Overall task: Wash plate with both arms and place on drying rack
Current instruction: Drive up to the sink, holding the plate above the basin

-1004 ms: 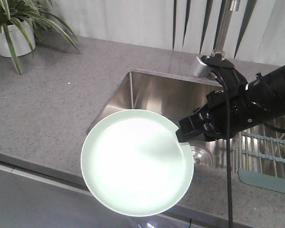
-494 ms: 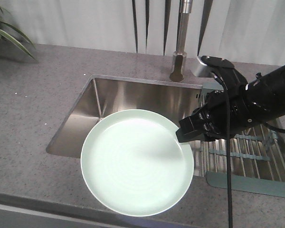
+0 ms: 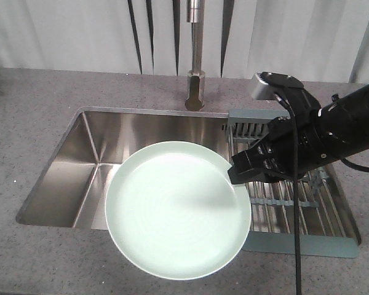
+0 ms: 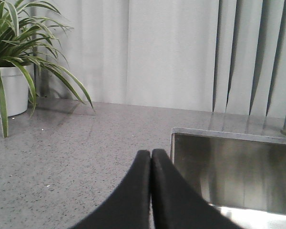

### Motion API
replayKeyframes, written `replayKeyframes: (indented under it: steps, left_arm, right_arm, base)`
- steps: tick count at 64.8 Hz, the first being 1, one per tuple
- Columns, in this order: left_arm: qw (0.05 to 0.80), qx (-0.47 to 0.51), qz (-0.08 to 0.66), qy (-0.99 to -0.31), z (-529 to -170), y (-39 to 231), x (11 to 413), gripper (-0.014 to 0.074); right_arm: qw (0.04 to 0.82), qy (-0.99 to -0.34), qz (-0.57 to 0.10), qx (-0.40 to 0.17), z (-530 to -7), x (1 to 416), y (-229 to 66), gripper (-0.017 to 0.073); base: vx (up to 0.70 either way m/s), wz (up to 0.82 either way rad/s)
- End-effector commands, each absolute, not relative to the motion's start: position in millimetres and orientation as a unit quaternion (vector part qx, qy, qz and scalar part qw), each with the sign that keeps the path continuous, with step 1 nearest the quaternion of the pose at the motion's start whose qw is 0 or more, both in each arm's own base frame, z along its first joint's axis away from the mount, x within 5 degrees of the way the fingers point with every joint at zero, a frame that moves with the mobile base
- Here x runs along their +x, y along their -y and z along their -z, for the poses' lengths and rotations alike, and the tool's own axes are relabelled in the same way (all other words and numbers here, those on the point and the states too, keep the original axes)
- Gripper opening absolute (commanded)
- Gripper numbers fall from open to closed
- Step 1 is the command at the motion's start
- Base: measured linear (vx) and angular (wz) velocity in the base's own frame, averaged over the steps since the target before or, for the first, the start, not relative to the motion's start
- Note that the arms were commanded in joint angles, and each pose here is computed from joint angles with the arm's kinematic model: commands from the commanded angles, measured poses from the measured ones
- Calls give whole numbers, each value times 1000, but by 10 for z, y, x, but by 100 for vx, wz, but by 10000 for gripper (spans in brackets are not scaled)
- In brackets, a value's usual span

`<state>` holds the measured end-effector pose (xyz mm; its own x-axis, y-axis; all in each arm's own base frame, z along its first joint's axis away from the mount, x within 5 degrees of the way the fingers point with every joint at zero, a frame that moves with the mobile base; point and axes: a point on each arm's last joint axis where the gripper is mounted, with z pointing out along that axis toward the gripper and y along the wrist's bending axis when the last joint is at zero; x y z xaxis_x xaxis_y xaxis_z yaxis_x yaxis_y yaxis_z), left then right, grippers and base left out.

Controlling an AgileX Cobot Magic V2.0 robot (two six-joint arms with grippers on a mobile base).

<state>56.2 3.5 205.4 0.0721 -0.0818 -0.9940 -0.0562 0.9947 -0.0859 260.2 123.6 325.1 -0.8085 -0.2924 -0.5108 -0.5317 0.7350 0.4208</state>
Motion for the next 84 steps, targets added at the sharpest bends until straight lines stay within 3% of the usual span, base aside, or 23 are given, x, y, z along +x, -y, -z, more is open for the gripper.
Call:
replayKeyframes:
  steps: [1,84]
  left_arm:
    - [768,-53,11,-638,-2221,-38,525,-6]
    - [768,-53,11,-638,-2221,-38,525,-6]
  right_arm:
    - [249,-893,-301,-225,-3442,2568,-1242,-1]
    - [249,-893,-301,-225,-3442,2568,-1242,-1]
  base:
    - [5,-12]
    - [5,-7]
